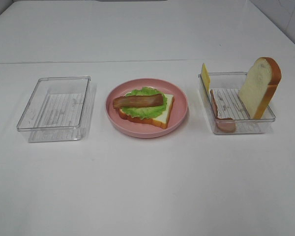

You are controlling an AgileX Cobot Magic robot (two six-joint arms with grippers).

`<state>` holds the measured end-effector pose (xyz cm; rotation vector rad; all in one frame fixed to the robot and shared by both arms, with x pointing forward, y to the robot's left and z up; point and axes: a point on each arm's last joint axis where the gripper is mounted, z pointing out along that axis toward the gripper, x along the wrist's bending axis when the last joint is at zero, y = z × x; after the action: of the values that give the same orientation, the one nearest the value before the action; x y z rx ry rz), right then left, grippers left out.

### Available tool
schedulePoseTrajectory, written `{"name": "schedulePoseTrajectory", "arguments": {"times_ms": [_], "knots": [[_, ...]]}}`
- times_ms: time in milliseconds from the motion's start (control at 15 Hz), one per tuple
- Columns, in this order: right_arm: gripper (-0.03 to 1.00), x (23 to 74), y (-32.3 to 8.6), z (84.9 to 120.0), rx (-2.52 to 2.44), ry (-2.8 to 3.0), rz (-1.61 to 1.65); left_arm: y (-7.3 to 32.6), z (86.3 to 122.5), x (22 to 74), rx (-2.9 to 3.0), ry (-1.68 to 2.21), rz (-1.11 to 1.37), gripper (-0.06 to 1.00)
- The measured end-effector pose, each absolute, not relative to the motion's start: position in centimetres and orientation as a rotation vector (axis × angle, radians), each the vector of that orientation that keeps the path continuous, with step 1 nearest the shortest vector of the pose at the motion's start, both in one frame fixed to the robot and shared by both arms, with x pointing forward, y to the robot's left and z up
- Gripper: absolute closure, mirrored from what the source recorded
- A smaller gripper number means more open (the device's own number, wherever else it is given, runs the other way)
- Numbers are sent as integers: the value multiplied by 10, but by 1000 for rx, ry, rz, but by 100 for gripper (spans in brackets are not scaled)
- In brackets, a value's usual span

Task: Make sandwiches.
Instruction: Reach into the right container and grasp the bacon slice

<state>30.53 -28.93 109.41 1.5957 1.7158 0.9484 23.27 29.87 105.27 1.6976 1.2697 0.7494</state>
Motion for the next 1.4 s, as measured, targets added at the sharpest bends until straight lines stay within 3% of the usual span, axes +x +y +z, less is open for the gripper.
{"name": "schedulePoseTrajectory", "arguments": {"times_ms": [200,267,533,733,933,1400], "knots": [[21,372,-291,1106,1728,1820,851,299,1053,233,1698,1270,749,16],[21,423,-293,1104,1823,1899,770,299,1053,233,1698,1270,749,16],[21,504,-295,1081,1987,2062,589,299,1053,233,1698,1269,750,16],[21,540,-294,1068,2054,2116,545,299,1053,233,1698,1269,750,16],[21,575,-261,1053,2005,2271,507,299,1053,233,1698,1268,751,16],[21,605,-190,1021,1984,2411,436,299,1053,233,1698,1268,751,16]]}}
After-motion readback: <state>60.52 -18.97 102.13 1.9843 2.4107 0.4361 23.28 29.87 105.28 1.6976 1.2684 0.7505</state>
